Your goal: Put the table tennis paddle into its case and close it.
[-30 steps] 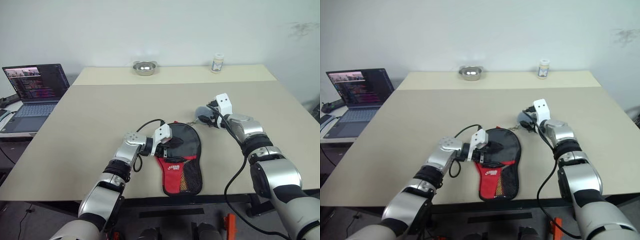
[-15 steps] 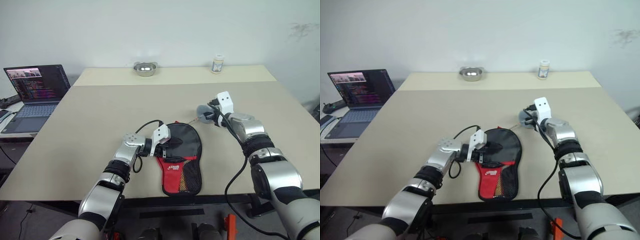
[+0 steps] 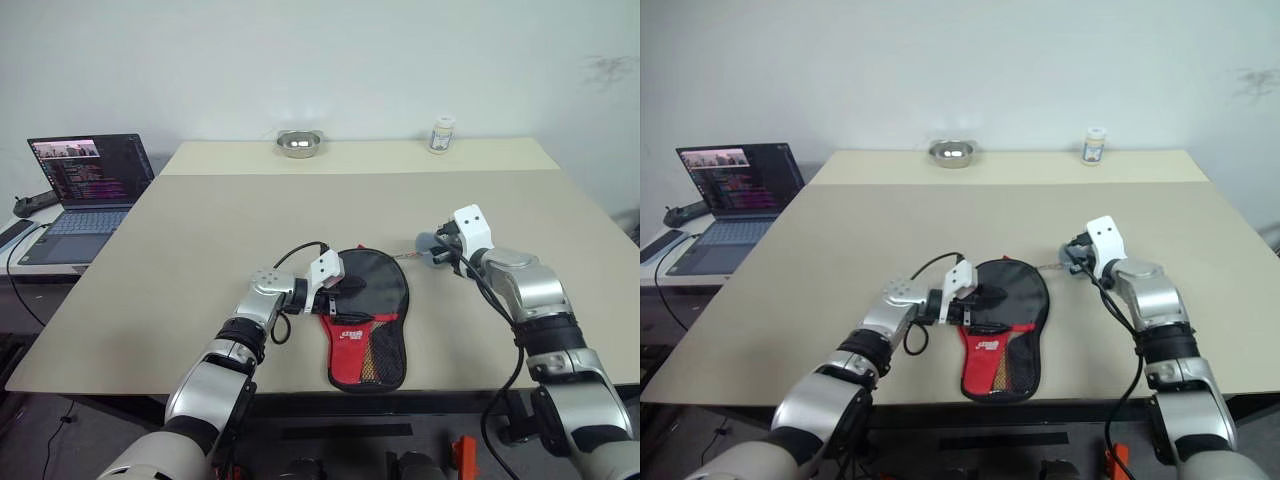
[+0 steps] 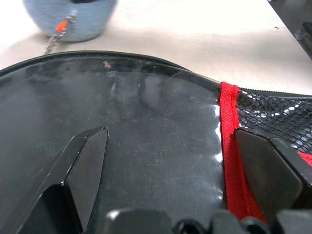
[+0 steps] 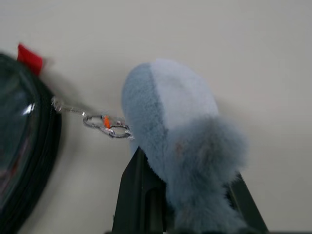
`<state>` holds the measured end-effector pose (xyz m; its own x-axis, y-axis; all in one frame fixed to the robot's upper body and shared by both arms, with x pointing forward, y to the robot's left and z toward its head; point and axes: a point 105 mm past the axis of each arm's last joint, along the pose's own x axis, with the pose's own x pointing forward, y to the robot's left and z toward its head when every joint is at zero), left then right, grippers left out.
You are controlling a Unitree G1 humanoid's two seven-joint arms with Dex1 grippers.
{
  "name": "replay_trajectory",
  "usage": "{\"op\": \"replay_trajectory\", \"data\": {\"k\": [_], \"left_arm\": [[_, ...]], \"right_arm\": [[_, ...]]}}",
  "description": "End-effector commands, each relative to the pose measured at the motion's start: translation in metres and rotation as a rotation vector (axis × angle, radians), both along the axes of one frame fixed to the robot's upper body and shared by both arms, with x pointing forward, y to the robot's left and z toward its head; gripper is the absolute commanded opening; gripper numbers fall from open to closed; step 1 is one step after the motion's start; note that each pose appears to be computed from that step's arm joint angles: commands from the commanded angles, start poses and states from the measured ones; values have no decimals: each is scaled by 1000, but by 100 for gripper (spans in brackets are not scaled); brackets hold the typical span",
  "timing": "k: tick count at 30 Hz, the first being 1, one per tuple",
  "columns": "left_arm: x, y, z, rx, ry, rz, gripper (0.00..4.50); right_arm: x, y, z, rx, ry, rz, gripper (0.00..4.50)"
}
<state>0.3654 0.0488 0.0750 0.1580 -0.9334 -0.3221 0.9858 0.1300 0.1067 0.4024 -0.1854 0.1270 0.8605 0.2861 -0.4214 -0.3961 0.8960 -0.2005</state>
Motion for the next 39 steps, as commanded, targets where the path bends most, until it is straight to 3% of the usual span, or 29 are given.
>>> {"op": "replay_trajectory", "data": {"k": [1, 12, 16, 20, 26, 30, 39], "left_arm": [[-14, 9, -42, 116, 120, 13, 450], [-15, 6, -54, 169, 126, 25, 450], [-13, -2, -52, 164, 118, 33, 450], [-12, -5, -52, 165, 117, 38, 450], [-10, -10, -51, 166, 112, 42, 450], [-9, -14, -50, 171, 103, 41, 450], [-8, -16, -48, 179, 88, 36, 450]], "right_arm": [[-23, -2, 16, -59, -19, 50, 31], [-105, 14, 12, -123, 126, 269, 28], [-160, 30, -3, -119, 269, 449, 26], [-191, 42, -19, -107, 356, 534, 25], [-215, 52, -31, -90, 425, 617, 24], [-245, 60, -31, -53, 500, 739, 23], [-261, 64, -31, -21, 529, 786, 22]]}}
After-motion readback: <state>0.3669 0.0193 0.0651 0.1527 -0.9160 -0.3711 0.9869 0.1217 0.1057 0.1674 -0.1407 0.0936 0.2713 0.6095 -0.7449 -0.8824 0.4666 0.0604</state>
